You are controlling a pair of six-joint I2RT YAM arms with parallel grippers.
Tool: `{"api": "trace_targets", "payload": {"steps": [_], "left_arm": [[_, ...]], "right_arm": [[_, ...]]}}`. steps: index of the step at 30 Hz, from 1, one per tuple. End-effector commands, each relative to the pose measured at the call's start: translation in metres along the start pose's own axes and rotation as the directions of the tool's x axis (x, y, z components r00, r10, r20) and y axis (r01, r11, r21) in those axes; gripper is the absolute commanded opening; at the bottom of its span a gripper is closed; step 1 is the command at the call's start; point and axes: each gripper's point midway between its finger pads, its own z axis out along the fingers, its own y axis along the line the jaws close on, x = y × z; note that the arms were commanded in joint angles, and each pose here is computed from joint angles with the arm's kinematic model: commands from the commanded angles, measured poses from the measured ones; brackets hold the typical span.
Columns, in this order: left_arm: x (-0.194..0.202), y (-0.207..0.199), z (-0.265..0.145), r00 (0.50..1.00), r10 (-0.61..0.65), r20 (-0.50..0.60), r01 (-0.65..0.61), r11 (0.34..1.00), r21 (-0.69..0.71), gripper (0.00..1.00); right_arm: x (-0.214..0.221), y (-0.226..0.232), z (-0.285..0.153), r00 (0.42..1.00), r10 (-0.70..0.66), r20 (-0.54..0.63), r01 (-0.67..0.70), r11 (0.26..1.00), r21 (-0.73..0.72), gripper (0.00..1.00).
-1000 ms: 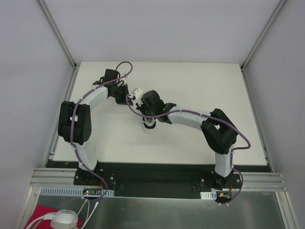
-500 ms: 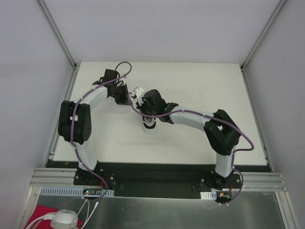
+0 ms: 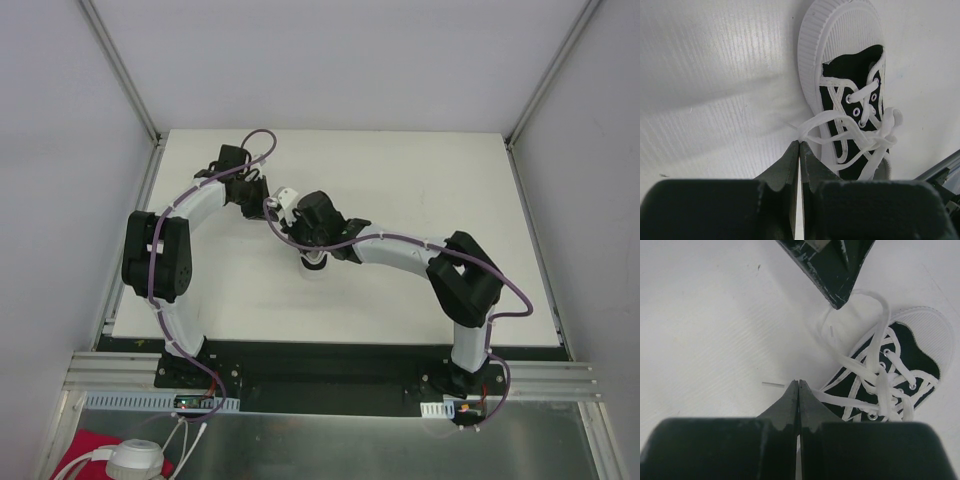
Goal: Tie the shoes
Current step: Tie the shoelace on the shoe.
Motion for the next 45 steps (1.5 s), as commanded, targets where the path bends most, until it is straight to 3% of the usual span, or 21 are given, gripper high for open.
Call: {"api": "trace_targets", "payload": {"steps": [1, 14, 19, 23, 30, 33, 36, 39, 42, 43, 45], "left_arm": [[-0.012, -0.008, -0.006, 0.999, 0.010, 0.030, -0.011, 0.999, 0.036, 0.00], [-0.010, -0.007, -0.006, 1.000, 0.009, 0.027, -0.010, 0.999, 0.036, 0.00], [-0.009, -0.007, -0.005, 1.000, 0.007, 0.027, -0.008, 0.999, 0.038, 0.00], [-0.008, -0.008, -0.006, 1.000, 0.006, 0.026, -0.007, 0.999, 0.039, 0.00], [-0.008, -0.008, -0.007, 1.000, 0.005, 0.027, -0.006, 0.999, 0.042, 0.00], [-0.007, -0.008, -0.006, 1.000, 0.006, 0.024, -0.007, 0.999, 0.044, 0.00], [-0.007, -0.009, -0.006, 1.000, 0.004, 0.019, -0.005, 0.999, 0.048, 0.00], [-0.007, -0.011, -0.006, 1.000, 0.006, 0.019, -0.007, 0.998, 0.055, 0.00], [-0.008, -0.011, -0.006, 1.000, 0.001, 0.018, -0.002, 0.998, 0.057, 0.00], [-0.008, -0.011, -0.006, 1.000, 0.001, 0.018, -0.002, 0.998, 0.057, 0.00], [-0.008, -0.012, -0.005, 1.000, 0.000, 0.018, -0.001, 0.998, 0.059, 0.00]], "right_arm": [[-0.045, 0.008, -0.013, 0.993, -0.011, 0.118, 0.014, 1.000, -0.021, 0.01], [-0.045, 0.013, -0.009, 0.993, -0.013, 0.115, 0.015, 1.000, -0.023, 0.01], [-0.049, 0.008, -0.013, 0.992, 0.014, 0.124, -0.014, 1.000, 0.003, 0.37], [-0.057, 0.002, -0.021, 0.989, 0.028, 0.147, -0.034, 0.999, 0.040, 0.50], [-0.072, -0.031, -0.054, 0.961, 0.115, 0.252, -0.158, 0.975, 0.159, 0.51], [-0.068, -0.051, -0.070, 0.936, 0.182, 0.301, -0.244, 0.952, 0.186, 0.42], [-0.055, -0.070, -0.078, 0.908, 0.278, 0.315, -0.339, 0.927, 0.160, 0.32], [-0.039, -0.082, -0.083, 0.903, 0.346, 0.255, -0.376, 0.923, 0.078, 0.34], [-0.022, -0.099, -0.086, 0.926, 0.302, 0.225, -0.329, 0.940, 0.092, 0.41], [-0.017, -0.103, -0.085, 0.932, 0.290, 0.217, -0.318, 0.942, 0.108, 0.60], [-0.008, -0.112, -0.081, 0.949, 0.250, 0.194, -0.275, 0.955, 0.110, 0.77]]}}
